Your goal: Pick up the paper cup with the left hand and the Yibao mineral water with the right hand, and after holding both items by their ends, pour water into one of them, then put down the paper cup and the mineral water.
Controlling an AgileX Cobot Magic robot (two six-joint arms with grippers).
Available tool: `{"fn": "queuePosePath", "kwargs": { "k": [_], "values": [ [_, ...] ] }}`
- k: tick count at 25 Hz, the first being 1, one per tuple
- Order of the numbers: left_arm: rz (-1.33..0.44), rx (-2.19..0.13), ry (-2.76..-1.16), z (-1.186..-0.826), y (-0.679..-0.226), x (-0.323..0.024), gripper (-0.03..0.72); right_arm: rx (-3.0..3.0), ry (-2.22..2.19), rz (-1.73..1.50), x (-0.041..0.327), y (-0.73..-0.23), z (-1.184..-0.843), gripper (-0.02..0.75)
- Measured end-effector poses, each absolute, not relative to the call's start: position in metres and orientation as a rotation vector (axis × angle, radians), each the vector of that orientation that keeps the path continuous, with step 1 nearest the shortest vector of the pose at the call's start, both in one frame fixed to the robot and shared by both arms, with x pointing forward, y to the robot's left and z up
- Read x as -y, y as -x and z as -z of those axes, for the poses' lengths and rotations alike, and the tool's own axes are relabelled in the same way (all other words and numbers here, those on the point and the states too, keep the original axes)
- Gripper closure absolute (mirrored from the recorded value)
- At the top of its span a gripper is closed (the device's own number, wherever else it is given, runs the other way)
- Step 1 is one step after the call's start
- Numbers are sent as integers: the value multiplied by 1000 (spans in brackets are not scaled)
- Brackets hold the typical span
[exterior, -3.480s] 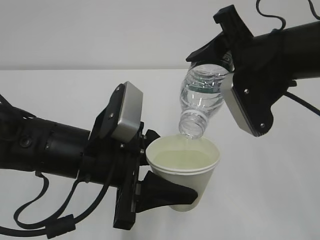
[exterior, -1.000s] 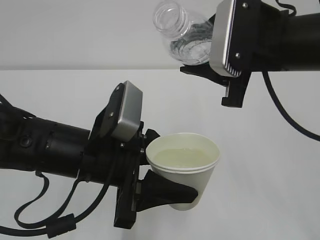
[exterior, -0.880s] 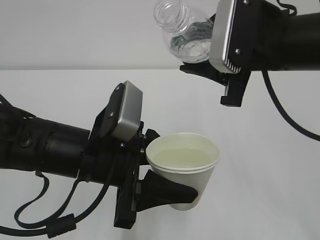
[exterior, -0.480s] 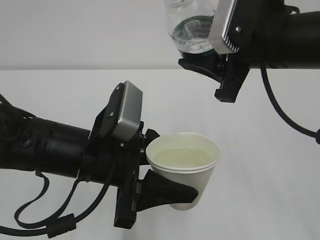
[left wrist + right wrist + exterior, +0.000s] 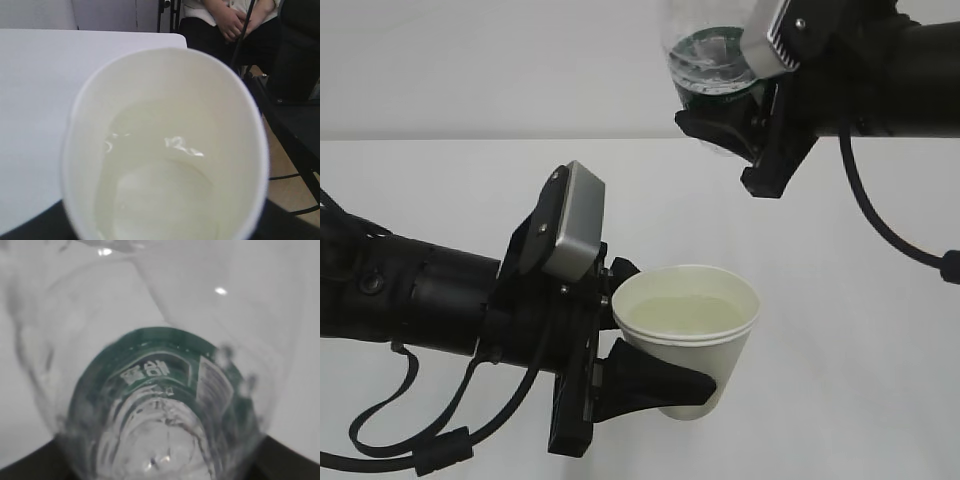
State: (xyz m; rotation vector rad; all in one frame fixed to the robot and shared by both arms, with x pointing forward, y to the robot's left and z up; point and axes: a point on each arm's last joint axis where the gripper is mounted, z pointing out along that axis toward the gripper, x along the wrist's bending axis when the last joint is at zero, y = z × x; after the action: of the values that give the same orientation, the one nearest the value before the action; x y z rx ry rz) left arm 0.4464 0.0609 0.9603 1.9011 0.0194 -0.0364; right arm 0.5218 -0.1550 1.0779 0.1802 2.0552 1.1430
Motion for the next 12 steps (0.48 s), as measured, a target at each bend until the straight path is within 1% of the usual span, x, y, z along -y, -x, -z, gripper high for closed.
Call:
{"fn": "queuePosePath", "kwargs": {
  "k": [12],
  "values": [
    [36,-19,-1901,-960,-446,-61,288,-2059,-378,-1187,159,-525,-1077,312]
  ]
}}
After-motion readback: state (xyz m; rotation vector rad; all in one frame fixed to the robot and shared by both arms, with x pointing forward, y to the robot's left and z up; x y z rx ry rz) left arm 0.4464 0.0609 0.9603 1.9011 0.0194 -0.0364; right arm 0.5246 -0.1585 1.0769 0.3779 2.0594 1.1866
